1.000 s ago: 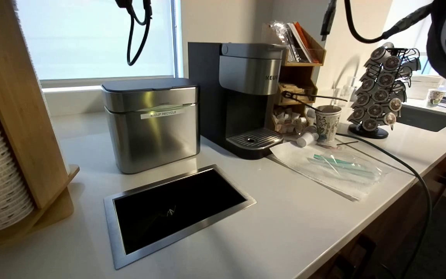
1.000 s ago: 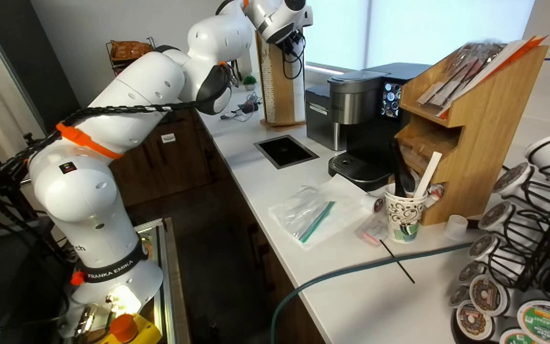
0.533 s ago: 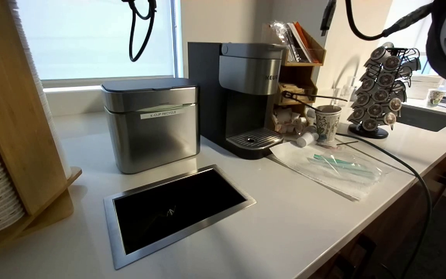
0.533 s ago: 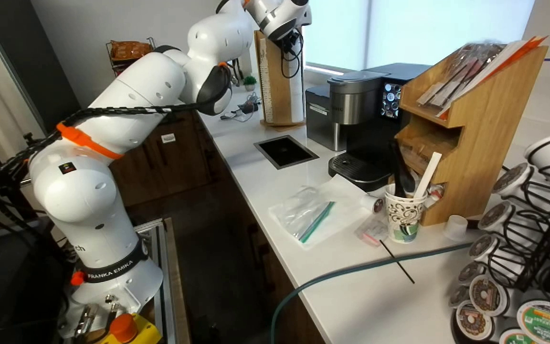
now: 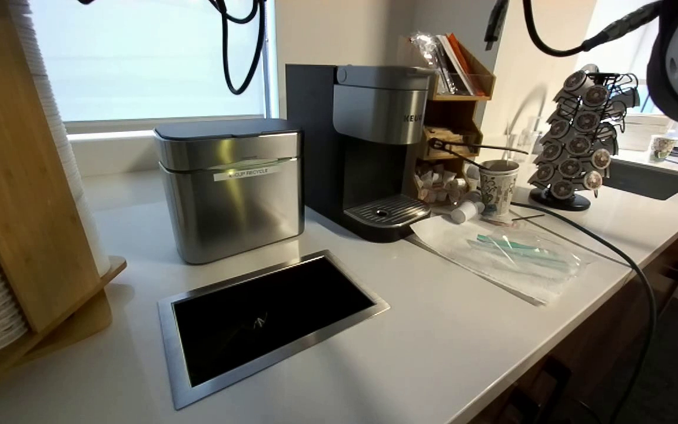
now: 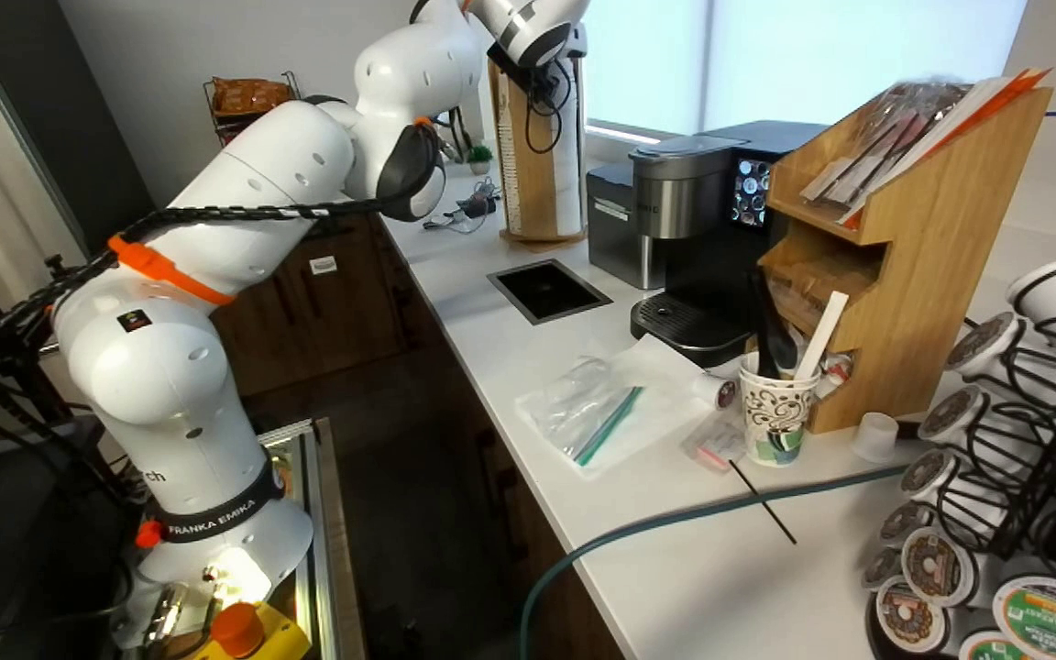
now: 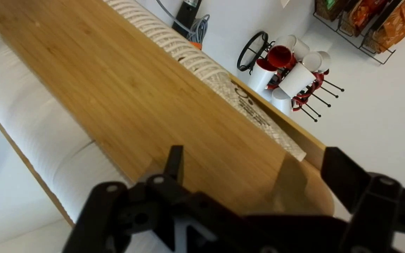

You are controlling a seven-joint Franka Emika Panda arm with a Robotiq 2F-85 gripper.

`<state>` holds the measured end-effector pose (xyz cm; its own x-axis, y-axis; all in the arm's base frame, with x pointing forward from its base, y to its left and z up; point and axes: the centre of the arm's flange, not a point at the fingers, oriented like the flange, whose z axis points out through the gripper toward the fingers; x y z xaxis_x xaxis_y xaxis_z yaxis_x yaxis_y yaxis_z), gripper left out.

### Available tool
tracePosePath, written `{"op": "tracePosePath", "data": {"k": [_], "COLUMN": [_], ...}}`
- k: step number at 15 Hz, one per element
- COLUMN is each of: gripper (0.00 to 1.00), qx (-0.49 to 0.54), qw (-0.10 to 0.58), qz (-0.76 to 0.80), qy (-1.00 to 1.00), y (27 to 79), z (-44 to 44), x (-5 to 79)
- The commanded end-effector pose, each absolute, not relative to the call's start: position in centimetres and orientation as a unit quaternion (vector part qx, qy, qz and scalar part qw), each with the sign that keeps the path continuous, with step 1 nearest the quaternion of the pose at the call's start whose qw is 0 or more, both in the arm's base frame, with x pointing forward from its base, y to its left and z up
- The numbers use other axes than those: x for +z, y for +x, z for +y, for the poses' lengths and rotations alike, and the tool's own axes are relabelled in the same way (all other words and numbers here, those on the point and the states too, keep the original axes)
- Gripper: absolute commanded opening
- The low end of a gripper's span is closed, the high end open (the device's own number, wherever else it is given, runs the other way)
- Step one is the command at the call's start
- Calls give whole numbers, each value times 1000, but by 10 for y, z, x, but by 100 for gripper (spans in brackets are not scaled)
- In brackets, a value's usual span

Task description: Remove one white lid from the wooden stand on the left.

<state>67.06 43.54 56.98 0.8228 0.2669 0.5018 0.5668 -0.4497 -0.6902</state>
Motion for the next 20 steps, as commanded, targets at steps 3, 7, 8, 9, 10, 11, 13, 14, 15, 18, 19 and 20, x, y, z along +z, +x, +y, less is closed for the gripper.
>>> {"op": "tracePosePath", "data": {"k": [3,7,8,9,10,11,13,14,15,18,19,20], "gripper": [100,100,100,100,100,100,100,100,100,100,100,100], "qx": [-277,-347,-360,-370,-378,-385,-404,-411,-425,-452,-463,-478], "qw": [461,447,441,437,431,424,413,409,409,407,406,402], "qz": [-275,-255,-243,-236,-224,-218,-210,-210,-216,-211,-206,-196], "qy": [-797,-784,-785,-786,-788,-790,-789,-787,-778,-766,-760,-756], "y": [675,670,672,671,668,665,656,656,659,672,674,678], "z": [456,457,455,454,452,453,454,456,459,464,463,461], "x": [615,634,635,637,641,642,647,650,651,652,652,651]}}
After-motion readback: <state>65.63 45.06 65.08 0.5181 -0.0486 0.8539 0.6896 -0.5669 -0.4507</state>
